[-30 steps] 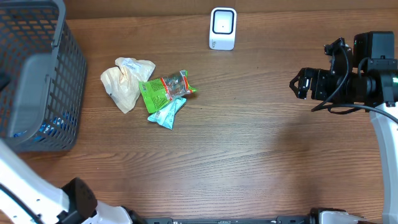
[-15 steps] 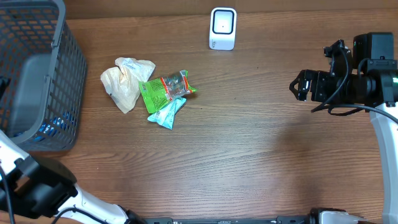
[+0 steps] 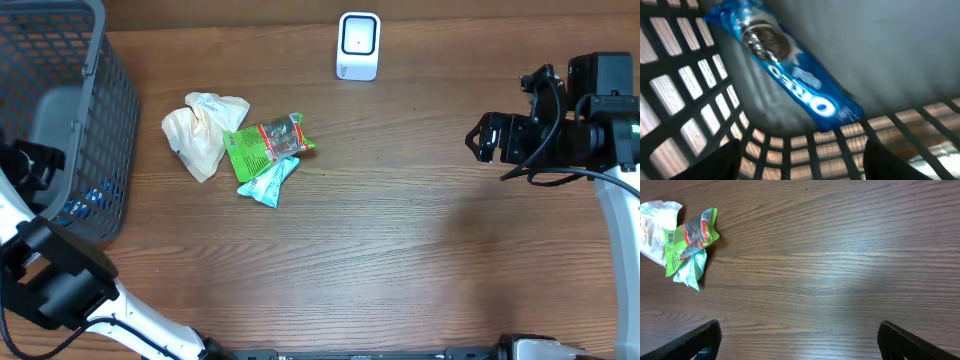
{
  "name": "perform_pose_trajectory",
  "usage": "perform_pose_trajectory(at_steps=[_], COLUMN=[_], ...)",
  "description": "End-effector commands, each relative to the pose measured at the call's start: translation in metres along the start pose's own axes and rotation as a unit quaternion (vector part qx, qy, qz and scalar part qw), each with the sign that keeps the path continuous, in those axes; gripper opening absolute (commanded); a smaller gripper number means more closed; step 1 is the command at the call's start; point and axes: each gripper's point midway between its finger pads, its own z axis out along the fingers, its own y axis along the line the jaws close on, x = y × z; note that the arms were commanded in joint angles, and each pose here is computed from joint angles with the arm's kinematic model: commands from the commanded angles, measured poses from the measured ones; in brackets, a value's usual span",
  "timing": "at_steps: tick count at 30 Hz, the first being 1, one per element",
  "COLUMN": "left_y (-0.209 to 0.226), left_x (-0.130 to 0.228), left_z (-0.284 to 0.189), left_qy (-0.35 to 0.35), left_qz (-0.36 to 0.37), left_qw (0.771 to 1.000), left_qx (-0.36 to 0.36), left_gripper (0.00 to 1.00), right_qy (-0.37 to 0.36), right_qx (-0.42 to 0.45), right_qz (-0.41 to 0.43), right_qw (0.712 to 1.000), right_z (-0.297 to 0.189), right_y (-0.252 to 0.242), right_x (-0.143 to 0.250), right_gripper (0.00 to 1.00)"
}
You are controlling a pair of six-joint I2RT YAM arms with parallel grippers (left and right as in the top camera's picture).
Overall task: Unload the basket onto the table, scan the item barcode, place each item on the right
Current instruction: 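Reach the left gripper into the basket toward the blue Oreo pack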
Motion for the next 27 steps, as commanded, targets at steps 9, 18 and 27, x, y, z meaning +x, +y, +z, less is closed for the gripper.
perform_pose_trajectory(at_steps=[9,18,27], left_y=[0.012,0.015,0.014], left_x=[0.004,0.007,0.008], left_z=[0.079,0.113,0.113], left_qy=[-0.002,-0.012,-0.011], left_qz=[-0.099,-0.100,-0.070], left_qw=[0.995,0.995,0.997], left_qx=[-0.025,-0.017,-0.014], left_gripper=[0.69,0.57,0.04], right_qy=[-0.008,-0.008,-0.009], right_qx=[-0.009,-0.018,-0.018], right_qz=[-0.004,-0.005,-0.005], right_qw=[1.000,1.000,1.000], right_z=[-0.006,-0.007,-0.007], right_y=[0.007,0.010,0.010], right_x=[-0.003,-0.003,-0.003], right_gripper=[1.00,1.00,1.00])
